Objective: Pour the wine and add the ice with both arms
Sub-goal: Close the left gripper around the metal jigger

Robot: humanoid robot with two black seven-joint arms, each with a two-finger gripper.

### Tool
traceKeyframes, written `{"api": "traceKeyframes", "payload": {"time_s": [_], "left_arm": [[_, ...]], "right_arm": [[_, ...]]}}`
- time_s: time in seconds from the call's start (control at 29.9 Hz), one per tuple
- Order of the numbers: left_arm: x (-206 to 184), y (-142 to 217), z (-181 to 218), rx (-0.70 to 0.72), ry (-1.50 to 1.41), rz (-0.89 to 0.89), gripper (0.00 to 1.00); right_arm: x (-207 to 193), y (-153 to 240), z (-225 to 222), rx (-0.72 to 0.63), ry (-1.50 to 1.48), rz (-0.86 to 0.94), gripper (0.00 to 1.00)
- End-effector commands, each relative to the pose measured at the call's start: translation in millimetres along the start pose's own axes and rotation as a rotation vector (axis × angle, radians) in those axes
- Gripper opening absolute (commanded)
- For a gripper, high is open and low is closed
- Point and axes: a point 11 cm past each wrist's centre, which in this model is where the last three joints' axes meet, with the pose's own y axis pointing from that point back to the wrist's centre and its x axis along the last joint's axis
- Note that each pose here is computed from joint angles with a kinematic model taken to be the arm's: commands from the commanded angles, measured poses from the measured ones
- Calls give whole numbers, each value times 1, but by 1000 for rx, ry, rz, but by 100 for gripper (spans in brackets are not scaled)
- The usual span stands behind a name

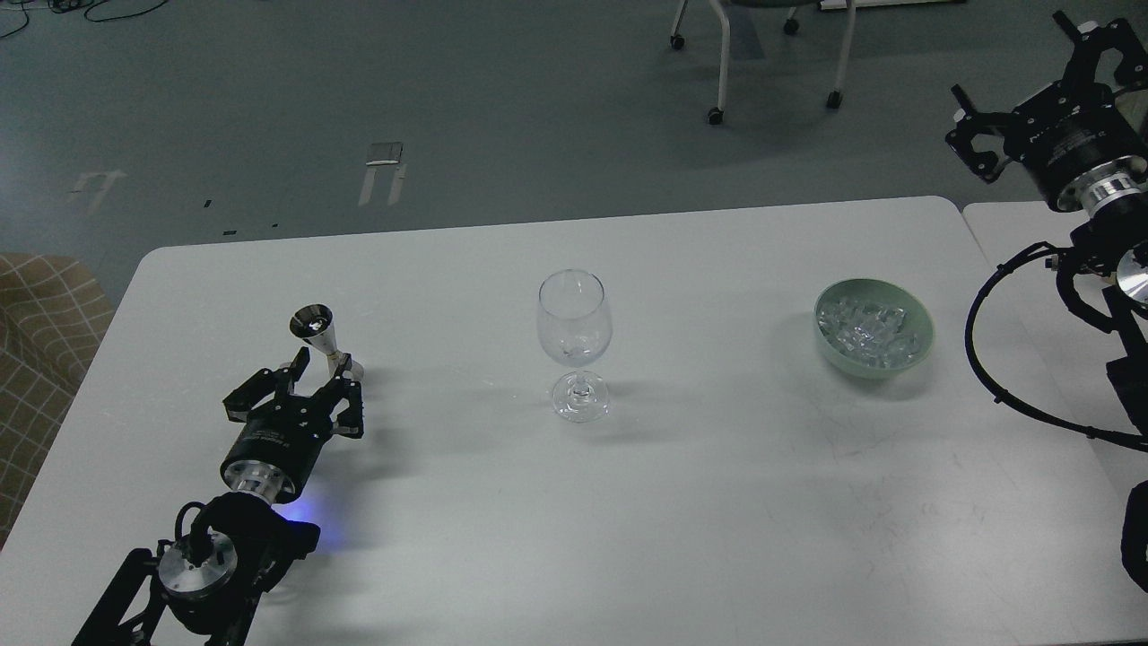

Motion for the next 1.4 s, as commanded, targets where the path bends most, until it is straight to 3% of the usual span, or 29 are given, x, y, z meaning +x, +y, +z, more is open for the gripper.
{"api": "traceKeyframes", "payload": {"time_s": [0.0,1.37], "left_arm": [[7,1,9,-22,6,20,49],[-3,-26,6,14,-9,6,45]], "right_arm": [[0,0,0,0,0,0,100],[4,3,-3,1,8,10,100]]}}
